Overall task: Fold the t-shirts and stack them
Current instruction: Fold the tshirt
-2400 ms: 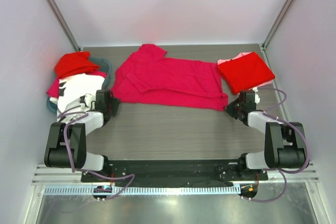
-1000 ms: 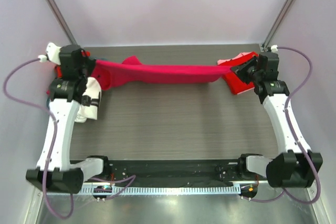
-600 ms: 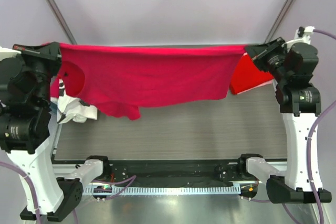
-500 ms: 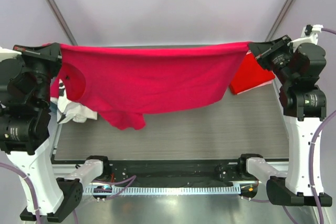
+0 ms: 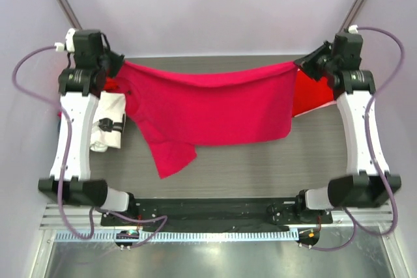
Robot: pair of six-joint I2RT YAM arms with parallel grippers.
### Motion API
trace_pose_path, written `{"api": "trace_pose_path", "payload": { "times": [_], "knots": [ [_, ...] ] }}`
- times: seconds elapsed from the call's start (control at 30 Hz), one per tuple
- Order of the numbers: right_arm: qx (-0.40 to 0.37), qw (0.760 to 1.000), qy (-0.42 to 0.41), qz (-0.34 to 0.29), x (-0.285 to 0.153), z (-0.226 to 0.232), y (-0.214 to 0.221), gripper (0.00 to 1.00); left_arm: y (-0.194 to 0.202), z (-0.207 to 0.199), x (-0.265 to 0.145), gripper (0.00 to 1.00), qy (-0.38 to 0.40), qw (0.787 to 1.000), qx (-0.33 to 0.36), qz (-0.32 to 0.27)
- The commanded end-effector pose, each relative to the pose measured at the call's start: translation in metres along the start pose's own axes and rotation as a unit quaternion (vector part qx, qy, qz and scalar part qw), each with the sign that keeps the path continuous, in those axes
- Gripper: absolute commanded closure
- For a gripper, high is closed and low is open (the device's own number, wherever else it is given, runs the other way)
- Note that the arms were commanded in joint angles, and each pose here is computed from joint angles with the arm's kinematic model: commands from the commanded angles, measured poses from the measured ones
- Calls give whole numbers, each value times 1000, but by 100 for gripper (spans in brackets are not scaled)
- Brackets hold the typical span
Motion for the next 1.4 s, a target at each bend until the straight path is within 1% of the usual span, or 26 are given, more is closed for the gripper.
{"api": "trace_pose_path", "payload": {
  "times": [0.0,0.07,0.1,0.17,0.2,0.3,0.37,0.43,0.47,0.5,0.53,0.57,0.6,0.63,0.67,0.73,0.77,0.83,0.87,0.9,1.03,1.13,1.17,1.23,1.27,1.37],
  "knots": [
    [3,999,-40,-36,19,21,-44,99,-23,-52,21,100,60,997,-38,-14],
    [6,996,-70,-60,17,39,-74,99,-41,-81,16,100,94,994,-53,-36],
    [23,996,-70,-47,36,34,-81,99,-50,-93,16,100,114,990,-61,-49],
    [25,993,-96,-71,32,49,-108,99,-56,-106,29,100,126,988,-77,-54],
    [35,993,-98,-60,45,47,-110,99,-67,-122,25,100,157,982,-87,-62],
    [44,990,-120,-62,52,51,-125,99,-76,-136,46,100,200,971,-118,-49],
    [49,991,-116,-43,71,42,-119,99,-75,-131,64,100,195,973,-120,-39],
    [45,992,-114,-26,85,32,-108,99,-66,-109,86,100,159,980,-117,-28],
    [55,994,-95,4,103,13,-86,99,-67,-97,89,99,148,982,-118,-25],
    [54,994,-96,1,112,5,-80,99,-65,-88,96,100,147,981,-121,-27],
    [60,994,-90,9,120,-6,-69,99,-38,-50,123,100,107,987,-123,6],
    [80,993,-69,43,133,-34,-35,99,-28,-28,133,100,95,987,-129,13],
    [87,992,-68,53,139,-44,-21,99,-30,-31,121,100,130,982,-138,4],
    [88,992,-81,46,145,-49,-14,99,-21,-16,126,100,123,982,-142,6],
    [103,990,-63,76,152,-72,20,99,6,28,143,100,90,985,-145,14],
    [105,989,-59,83,157,-88,43,99,23,59,139,100,73,987,-140,16],
    [112,987,-37,108,160,-110,74,99,44,90,144,100,44,989,-135,30],
    [112,986,-20,125,162,-128,98,99,59,112,140,100,33,990,-129,37],
    [117,982,-3,146,161,-144,122,99,67,124,139,100,21,991,-127,43],
    [112,983,8,148,160,-152,131,99,79,142,138,100,13,991,-127,48],
    [113,975,46,184,144,-186,184,99,100,174,119,100,-3,992,-112,65],
    [101,976,55,184,127,-193,197,99,114,200,105,100,-28,992,-99,72],
    [105,973,68,193,115,-201,213,99,109,198,95,100,-16,994,-88,58],
    [92,978,72,172,100,-201,212,99,119,220,82,100,-41,994,-85,59],
    [94,976,81,177,91,-206,222,99,113,221,73,100,-36,995,-85,36],
    [88,978,95,163,71,-209,227,99,119,244,55,100,-76,993,-81,35]
  ]
}}
Point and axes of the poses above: each gripper's point midway between its finger pads, its own x axis out along the fingers, its own z axis along the line the jaws close on, y = z × x, the point moved 3 cm from there along -x, back along the fingers, and after that the axes turned 8 degrees about -x, right-handed, at the moved point
